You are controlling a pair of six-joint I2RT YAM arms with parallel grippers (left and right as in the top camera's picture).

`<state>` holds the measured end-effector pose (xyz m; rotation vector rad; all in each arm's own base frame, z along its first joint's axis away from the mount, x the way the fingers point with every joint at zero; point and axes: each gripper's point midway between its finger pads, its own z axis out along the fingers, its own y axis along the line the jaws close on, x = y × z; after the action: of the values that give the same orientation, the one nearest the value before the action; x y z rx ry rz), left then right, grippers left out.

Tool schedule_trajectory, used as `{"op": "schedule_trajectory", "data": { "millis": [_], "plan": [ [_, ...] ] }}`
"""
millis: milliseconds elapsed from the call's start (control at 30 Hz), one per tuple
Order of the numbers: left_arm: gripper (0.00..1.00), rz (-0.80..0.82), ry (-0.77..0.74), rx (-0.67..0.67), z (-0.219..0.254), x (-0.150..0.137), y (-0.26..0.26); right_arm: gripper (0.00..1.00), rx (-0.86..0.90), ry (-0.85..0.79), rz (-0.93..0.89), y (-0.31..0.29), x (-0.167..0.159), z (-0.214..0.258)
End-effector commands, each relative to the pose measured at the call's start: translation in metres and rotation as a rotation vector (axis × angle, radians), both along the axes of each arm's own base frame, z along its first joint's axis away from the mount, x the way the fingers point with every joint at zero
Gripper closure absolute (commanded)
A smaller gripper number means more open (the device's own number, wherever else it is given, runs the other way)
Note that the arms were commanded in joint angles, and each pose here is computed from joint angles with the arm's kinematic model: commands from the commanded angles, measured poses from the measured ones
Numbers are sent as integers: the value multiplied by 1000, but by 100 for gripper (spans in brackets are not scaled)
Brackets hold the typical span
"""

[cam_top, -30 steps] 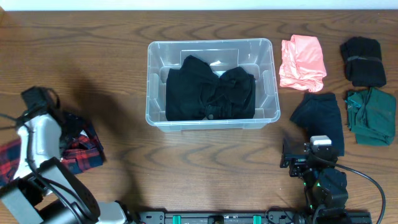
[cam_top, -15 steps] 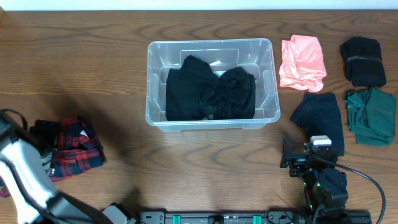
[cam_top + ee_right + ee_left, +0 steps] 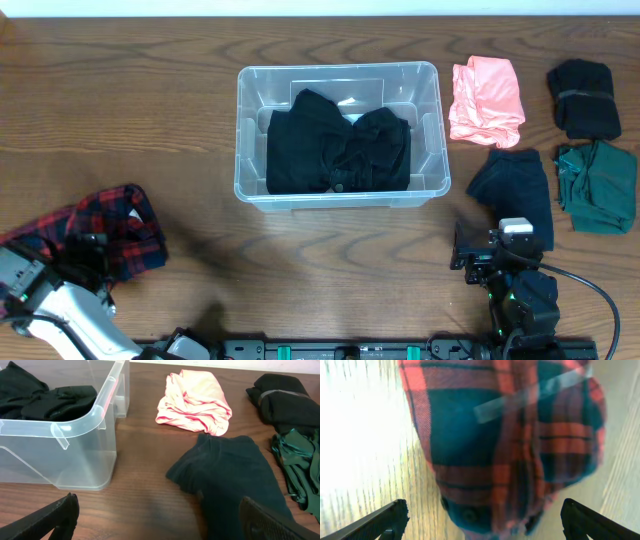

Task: Pack container
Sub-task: 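Grasp the red-and-black plaid shirt with the left gripper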

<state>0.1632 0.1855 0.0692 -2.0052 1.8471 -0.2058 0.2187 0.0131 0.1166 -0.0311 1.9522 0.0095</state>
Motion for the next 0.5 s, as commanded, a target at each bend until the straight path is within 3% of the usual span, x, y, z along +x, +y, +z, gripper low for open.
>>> {"op": "schedule_trajectory", "data": {
  "millis": [0, 467],
  "plan": [
    [2, 17, -34, 0, -8, 1, -1, 1, 1, 2, -11, -2, 0, -1],
    [2, 29, -127, 79, -59, 3, -6, 1, 1, 2, -12, -2, 0, -1]
  ]
}}
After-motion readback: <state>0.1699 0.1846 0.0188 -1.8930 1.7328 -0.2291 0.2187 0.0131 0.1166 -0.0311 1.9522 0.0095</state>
